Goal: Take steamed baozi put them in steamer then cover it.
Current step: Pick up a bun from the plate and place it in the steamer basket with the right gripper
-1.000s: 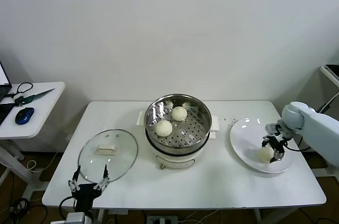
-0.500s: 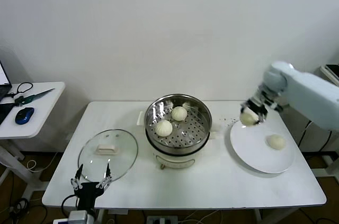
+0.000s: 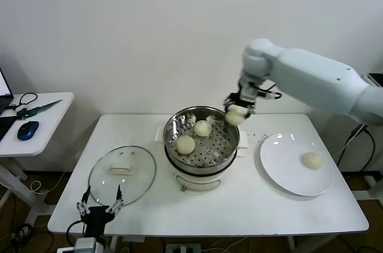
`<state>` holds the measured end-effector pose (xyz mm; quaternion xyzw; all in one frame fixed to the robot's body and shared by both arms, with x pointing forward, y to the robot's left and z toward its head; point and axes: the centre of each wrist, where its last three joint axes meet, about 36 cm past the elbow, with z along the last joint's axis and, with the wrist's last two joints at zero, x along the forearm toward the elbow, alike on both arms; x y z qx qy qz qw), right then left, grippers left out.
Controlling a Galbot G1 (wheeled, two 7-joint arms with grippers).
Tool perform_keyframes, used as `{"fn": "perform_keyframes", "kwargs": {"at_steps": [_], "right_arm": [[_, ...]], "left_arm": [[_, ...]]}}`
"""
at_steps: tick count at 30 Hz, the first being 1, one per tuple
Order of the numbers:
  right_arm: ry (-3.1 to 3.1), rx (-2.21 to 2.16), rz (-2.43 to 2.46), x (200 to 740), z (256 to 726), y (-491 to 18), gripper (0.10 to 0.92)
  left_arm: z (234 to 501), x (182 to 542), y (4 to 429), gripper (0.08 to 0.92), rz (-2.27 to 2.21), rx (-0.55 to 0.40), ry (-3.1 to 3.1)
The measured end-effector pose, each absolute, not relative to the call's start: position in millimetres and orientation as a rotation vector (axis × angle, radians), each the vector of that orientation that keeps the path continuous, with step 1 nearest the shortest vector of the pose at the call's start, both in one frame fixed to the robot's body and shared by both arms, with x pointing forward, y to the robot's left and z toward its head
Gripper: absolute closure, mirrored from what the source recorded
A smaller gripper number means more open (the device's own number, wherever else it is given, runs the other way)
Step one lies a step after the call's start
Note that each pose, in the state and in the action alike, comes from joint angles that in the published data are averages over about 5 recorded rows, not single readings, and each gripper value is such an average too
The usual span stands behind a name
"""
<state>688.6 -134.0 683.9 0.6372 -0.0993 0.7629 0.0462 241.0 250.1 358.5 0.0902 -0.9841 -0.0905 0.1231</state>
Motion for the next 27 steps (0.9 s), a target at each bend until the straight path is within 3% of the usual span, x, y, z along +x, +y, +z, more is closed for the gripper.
{"fn": "perform_keyframes", "kwargs": {"at_steps": [10, 27], "right_arm": [[-0.065, 2.107, 2.322, 660.2, 636.6, -73.3, 0.304], [0.075, 2.222, 2.289, 634.3, 596.2, -39.5, 0.285]], "left_arm": [[354.1, 241.9, 255.3, 0.177, -0.259, 0.270, -2.860], [347.8, 241.6, 257.1, 0.177, -0.248, 0.270, -2.852]]}}
